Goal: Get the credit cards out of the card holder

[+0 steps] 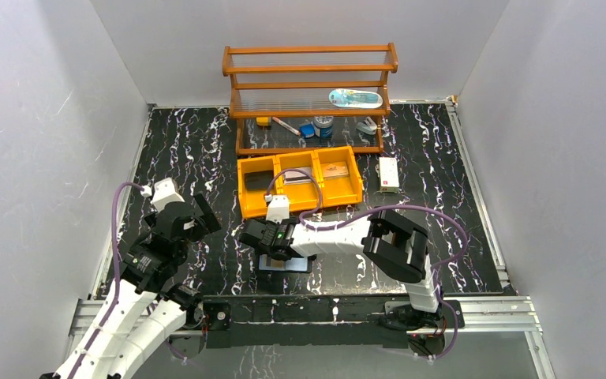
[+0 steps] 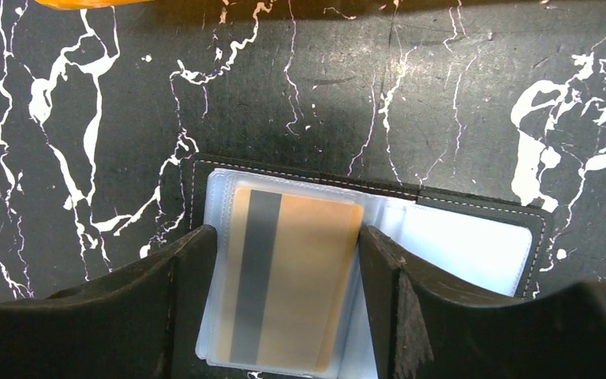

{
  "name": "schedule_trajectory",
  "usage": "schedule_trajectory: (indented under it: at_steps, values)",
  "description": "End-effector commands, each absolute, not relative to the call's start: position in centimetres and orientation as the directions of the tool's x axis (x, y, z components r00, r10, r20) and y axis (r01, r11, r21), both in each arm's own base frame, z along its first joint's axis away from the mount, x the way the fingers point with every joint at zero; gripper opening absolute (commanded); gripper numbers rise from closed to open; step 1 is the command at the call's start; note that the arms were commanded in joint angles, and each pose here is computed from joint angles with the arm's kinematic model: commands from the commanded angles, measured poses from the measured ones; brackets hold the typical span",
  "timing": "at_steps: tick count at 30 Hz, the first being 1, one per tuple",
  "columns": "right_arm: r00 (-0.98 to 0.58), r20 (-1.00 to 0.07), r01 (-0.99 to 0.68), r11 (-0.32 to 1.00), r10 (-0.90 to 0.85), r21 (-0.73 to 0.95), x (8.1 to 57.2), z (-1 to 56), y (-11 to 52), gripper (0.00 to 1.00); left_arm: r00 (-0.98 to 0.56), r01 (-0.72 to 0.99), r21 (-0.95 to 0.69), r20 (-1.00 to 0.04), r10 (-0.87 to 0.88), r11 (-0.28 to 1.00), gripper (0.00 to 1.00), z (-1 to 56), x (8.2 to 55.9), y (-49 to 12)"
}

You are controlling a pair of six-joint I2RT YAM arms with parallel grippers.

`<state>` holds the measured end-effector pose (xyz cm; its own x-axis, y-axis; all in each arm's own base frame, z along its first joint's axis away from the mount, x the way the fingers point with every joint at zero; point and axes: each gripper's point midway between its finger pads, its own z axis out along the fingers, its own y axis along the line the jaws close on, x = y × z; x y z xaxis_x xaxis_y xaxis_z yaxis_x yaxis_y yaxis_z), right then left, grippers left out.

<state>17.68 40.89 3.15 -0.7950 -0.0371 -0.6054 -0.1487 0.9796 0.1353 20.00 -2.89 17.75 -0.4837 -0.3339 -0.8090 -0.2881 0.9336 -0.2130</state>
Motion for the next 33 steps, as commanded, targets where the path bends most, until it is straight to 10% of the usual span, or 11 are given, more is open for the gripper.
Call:
schedule_trajectory:
  at_steps: [1, 33]
  values:
    - [-0.809, -0.588, -0.092, 0.988, 0.000, 0.126, 17.6, 1.6, 40.5, 0.71, -0.464, -0.313, -0.208, -0.818, -0.340, 0.927, 0.98, 17.9, 19.8, -2.2]
    - [-0.886, -0.439, -0.068, 0.894, 0.151, 0.443, 16.8, 1.0, 39.4, 0.65, -0.774, 0.093, -0.420, -0.601, -0.200, 0.903, 0.96, 13.5, 19.1, -13.2]
